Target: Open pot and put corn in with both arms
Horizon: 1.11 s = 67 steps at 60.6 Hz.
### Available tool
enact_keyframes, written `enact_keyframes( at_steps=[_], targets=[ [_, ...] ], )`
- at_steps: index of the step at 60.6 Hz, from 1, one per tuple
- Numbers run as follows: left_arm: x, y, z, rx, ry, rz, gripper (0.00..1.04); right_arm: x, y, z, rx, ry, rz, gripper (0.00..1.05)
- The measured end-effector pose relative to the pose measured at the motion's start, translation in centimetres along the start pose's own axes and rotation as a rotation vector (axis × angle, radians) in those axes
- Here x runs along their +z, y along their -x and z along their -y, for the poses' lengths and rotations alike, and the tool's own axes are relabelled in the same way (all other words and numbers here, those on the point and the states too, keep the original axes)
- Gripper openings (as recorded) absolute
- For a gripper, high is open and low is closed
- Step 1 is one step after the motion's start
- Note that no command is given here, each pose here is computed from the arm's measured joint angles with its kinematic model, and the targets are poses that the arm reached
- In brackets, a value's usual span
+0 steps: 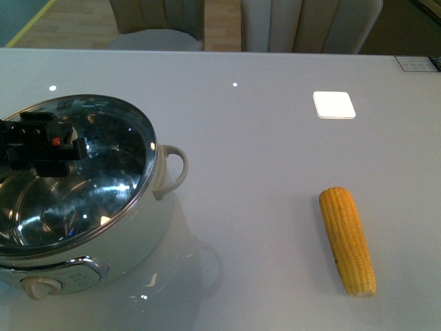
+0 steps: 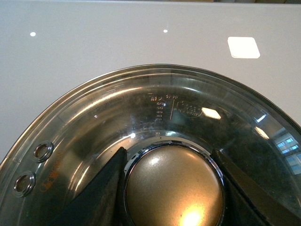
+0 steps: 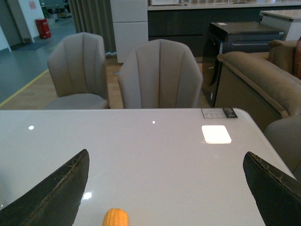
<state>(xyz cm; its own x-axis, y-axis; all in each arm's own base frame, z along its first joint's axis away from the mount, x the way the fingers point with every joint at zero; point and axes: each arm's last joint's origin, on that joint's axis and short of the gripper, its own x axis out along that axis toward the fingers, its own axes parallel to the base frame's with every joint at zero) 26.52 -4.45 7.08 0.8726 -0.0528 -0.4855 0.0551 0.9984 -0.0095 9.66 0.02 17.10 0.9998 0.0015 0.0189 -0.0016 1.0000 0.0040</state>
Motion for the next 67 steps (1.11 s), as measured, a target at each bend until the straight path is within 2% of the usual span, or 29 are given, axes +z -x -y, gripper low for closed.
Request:
enact_keyframes(
  at_steps=[32,42,52,61,67],
  targets=[
    [1.4,1.2,0.0,0.004,-0.013,-0.011,0.45,0.0,0.0,0.0,0.000,0.000,0.000,0.96],
    [3.9,2.0,0.0,0.005,0.000,0.041,0.45,0.0,0.0,0.0,0.000,0.000,0.000,0.96],
    [7.5,3.0,-0.8,0.011,0.033,0.135,0.45,0.0,0.0,0.0,0.000,0.000,0.000,0.96],
    [9.9,4.1,-3.1,0.035,0.064,0.218,0.45,0.0,0.0,0.0,0.000,0.000,0.000,0.96],
    [10.5,4.8,-5.3,0.082,0.069,0.251,0.45,0.0,0.0,0.0,0.000,0.000,0.000,0.96]
  ],
)
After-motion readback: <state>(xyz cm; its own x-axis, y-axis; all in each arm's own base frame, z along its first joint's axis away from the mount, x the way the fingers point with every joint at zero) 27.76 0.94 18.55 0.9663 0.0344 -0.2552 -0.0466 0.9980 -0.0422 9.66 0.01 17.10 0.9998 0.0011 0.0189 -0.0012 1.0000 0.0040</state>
